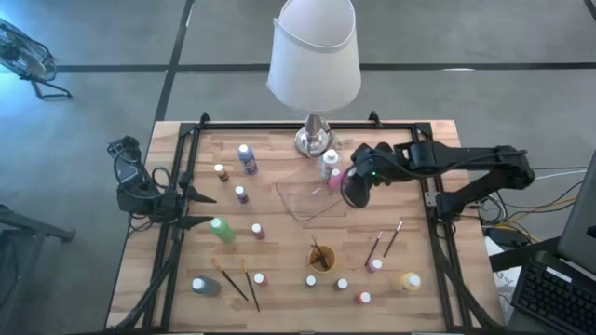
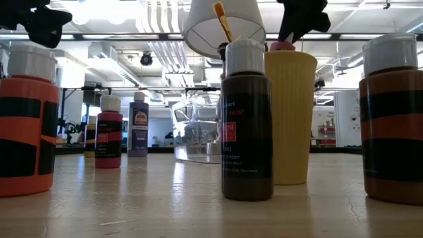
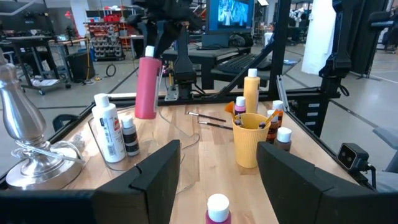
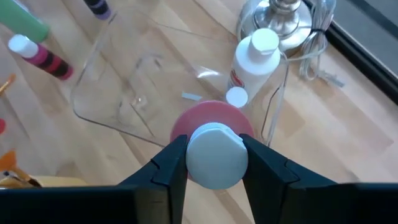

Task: Pick & Place Paint Supplies
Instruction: Put the red paint bottle into the transparent bin

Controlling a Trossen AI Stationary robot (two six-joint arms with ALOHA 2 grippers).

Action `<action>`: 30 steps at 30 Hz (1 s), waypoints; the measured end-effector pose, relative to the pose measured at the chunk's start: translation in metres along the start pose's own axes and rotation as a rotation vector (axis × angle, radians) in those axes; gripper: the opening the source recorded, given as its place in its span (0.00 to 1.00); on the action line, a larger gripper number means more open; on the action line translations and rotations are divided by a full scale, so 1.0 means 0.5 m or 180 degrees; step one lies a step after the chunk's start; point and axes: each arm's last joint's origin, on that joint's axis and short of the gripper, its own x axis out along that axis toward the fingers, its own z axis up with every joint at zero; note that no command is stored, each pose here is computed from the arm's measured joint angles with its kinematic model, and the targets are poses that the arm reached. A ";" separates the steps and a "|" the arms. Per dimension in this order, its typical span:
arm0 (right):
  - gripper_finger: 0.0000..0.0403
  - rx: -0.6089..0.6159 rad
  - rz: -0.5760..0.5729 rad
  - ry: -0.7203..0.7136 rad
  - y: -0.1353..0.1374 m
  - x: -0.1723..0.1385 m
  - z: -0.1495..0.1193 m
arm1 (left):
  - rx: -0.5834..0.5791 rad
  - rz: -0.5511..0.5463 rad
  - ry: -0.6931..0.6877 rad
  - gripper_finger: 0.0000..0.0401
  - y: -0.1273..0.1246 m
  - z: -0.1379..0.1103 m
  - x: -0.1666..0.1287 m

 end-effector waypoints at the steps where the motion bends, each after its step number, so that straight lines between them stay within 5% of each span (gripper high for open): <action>1: 0.29 -0.0006 -0.0015 0.0022 0.000 0.005 0.001 | -0.0001 0.0000 -0.0001 0.54 0.000 0.000 0.000; 30: 0.29 0.0111 -0.0220 0.0688 -0.040 0.119 0.033 | -0.0001 0.0001 0.0000 0.54 0.000 0.000 0.000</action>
